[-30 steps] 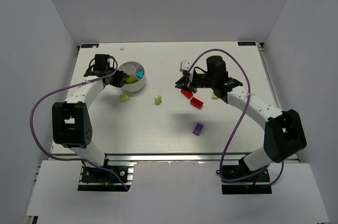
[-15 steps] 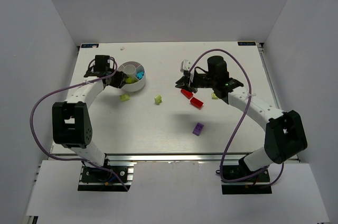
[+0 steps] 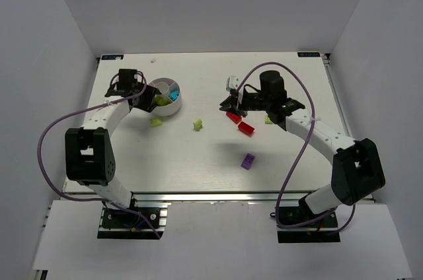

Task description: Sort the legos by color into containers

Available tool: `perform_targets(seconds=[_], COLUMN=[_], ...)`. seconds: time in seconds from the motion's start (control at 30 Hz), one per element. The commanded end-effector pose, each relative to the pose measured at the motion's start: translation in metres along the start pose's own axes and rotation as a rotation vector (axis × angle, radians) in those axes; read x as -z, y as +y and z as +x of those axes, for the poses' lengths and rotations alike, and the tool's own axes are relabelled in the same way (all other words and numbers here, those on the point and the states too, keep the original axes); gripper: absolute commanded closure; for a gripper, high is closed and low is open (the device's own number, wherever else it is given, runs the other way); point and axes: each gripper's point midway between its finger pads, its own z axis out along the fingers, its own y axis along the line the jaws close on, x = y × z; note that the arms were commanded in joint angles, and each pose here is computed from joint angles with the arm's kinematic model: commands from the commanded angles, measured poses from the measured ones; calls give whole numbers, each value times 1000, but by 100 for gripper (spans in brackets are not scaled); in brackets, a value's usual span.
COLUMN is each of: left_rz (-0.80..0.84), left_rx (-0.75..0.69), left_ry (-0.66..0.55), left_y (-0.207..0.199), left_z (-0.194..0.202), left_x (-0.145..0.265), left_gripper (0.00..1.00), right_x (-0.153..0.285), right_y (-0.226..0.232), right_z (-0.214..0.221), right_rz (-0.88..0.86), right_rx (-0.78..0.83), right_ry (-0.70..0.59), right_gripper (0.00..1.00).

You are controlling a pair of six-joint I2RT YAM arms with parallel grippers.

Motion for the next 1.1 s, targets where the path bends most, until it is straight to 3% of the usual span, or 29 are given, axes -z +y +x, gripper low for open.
perform_targets(seconds=[0.0, 0.33, 0.4, 0.47, 0.57, 0.67, 0.8, 1.07], left_rz=[59, 110, 97, 76, 25, -25, -73, -93], left_rx=[-8, -124, -177, -229, -308, -366, -380, -225], left_ry=[-37, -125, -140, -189, -189, -166, -136, -132], left_y=[-20, -51, -46, -36, -3, 34, 74, 109], left_z=[-7, -26, -27, -34, -27, -15, -2, 12], left_x=[24, 75, 82, 90, 95, 97, 95, 82], left_gripper=[41, 40, 39, 35, 23, 14, 13, 20], right_x=[8, 9, 9, 10, 9, 8, 9, 7], right_y=[-2, -1, 1, -1, -6, 2, 15, 11], right_z=[-17, -19, -16, -14, -4, 10, 14, 17], right_rz=[13, 7, -2, -4, 22, -57, -139, -132], right_rx=[48, 58, 69, 108, 99, 70, 54, -7], right_ry=[-44, -43, -31, -14, 24, 85, 87, 80], right_gripper=[76, 74, 64, 11, 11, 11, 11, 39])
